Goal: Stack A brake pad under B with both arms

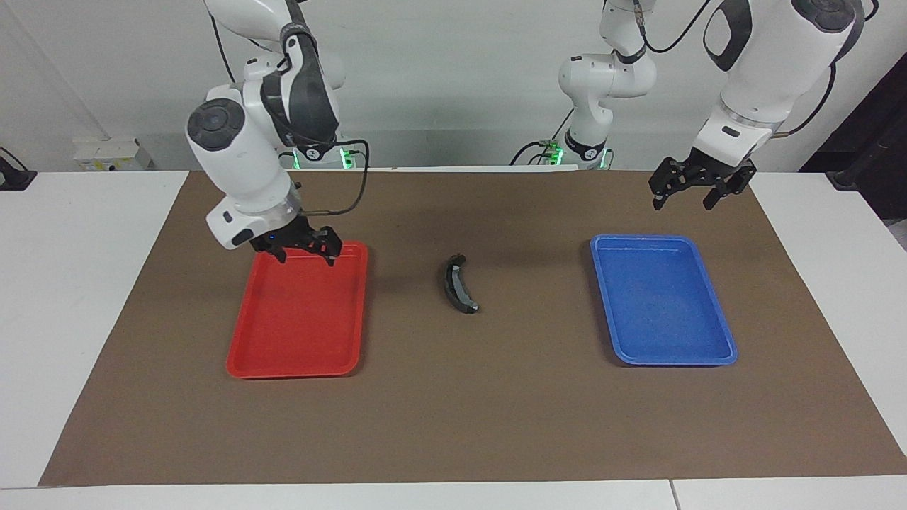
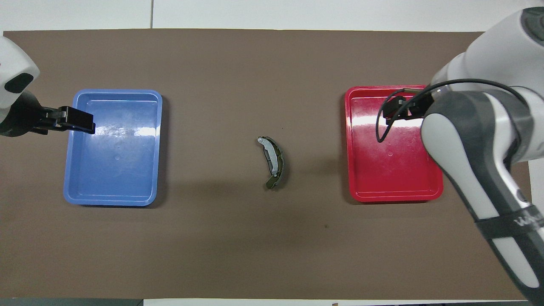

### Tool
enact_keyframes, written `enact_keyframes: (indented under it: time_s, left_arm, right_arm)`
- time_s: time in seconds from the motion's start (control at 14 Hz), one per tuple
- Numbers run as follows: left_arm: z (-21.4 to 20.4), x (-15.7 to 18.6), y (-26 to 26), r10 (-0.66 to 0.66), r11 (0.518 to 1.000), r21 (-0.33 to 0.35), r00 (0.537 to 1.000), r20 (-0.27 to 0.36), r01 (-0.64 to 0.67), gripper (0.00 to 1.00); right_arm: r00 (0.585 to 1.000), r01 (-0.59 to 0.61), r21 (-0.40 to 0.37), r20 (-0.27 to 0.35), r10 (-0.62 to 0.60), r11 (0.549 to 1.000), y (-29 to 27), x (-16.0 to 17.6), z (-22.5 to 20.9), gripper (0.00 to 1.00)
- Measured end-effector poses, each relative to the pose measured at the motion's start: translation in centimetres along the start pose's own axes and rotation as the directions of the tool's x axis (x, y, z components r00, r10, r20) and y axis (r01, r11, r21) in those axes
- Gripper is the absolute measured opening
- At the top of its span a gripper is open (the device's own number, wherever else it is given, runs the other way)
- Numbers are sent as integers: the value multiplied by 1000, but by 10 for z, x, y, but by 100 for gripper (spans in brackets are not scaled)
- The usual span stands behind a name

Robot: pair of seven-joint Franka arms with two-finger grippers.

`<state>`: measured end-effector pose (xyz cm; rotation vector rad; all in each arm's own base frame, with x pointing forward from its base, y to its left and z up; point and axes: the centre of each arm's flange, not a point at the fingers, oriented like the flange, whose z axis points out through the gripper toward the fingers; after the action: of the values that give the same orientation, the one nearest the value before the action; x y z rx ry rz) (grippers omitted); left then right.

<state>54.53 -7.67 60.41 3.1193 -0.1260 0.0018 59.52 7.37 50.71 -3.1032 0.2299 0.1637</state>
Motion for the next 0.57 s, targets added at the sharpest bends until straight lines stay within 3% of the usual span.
enact_keyframes:
  time_s: [0.29, 0.57]
  left_arm:
    - [0, 0, 0, 0, 1000, 0, 1000, 0, 0, 99]
    - [0, 0, 0, -1, 1000, 0, 1000, 0, 1, 99]
  right_arm:
    - [999, 21, -12, 26, -20, 1000, 72, -13, -48, 100]
    - [998, 54, -45, 20, -53, 998, 100, -37, -68, 100]
